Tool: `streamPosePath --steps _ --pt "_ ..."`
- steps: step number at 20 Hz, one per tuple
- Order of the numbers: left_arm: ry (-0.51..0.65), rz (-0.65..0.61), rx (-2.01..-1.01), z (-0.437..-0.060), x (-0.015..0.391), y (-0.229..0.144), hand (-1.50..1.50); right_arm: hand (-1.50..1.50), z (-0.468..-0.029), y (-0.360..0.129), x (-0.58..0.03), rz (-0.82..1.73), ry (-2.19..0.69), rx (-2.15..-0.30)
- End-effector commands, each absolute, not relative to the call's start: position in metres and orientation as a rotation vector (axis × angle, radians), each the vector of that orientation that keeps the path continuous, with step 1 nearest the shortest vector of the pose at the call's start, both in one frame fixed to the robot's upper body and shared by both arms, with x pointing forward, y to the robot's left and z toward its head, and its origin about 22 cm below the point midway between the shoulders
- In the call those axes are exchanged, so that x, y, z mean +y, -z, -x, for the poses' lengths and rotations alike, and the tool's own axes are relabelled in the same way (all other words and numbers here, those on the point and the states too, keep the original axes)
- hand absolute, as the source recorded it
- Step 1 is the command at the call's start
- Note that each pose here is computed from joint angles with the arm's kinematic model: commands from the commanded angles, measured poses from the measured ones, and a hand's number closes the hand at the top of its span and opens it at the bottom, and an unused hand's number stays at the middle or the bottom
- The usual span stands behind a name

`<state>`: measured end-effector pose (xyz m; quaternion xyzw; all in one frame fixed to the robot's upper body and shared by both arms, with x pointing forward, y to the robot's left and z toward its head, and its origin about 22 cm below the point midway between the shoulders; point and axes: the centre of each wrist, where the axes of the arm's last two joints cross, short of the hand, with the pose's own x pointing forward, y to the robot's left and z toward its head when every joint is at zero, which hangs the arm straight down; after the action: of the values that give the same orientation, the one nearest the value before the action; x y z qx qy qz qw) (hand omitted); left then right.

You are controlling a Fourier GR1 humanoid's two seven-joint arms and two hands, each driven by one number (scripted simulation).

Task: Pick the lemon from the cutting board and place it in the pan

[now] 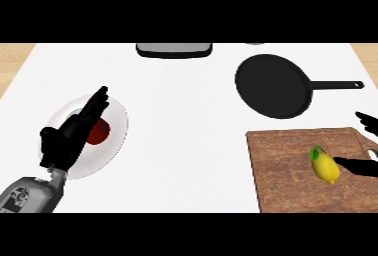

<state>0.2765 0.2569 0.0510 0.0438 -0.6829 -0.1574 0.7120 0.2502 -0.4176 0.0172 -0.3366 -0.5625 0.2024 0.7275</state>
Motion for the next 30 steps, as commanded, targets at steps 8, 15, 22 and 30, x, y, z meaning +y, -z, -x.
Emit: streamPosePath --steps 8,15,22,30 --pt "0.376 -0.079 -1.502 -0.278 0.237 -0.053 0.0 -1.5 -0.302 -0.106 -0.39 0.835 -0.894 -0.802" --pt "0.375 -0.066 -1.499 -0.275 0.244 -0.037 0.0 -1.5 -0.328 -0.104 -0.353 0.633 -1.123 -0.448" --pt "0.364 -0.095 -1.493 -0.281 0.256 -0.065 0.0 -1.5 -0.349 -0.103 -0.294 0.571 -1.179 -0.329" --pt "0.344 -0.118 -1.507 -0.27 0.229 -0.053 0.0 -1.5 -0.326 -0.108 -0.289 0.65 -1.201 -0.292"
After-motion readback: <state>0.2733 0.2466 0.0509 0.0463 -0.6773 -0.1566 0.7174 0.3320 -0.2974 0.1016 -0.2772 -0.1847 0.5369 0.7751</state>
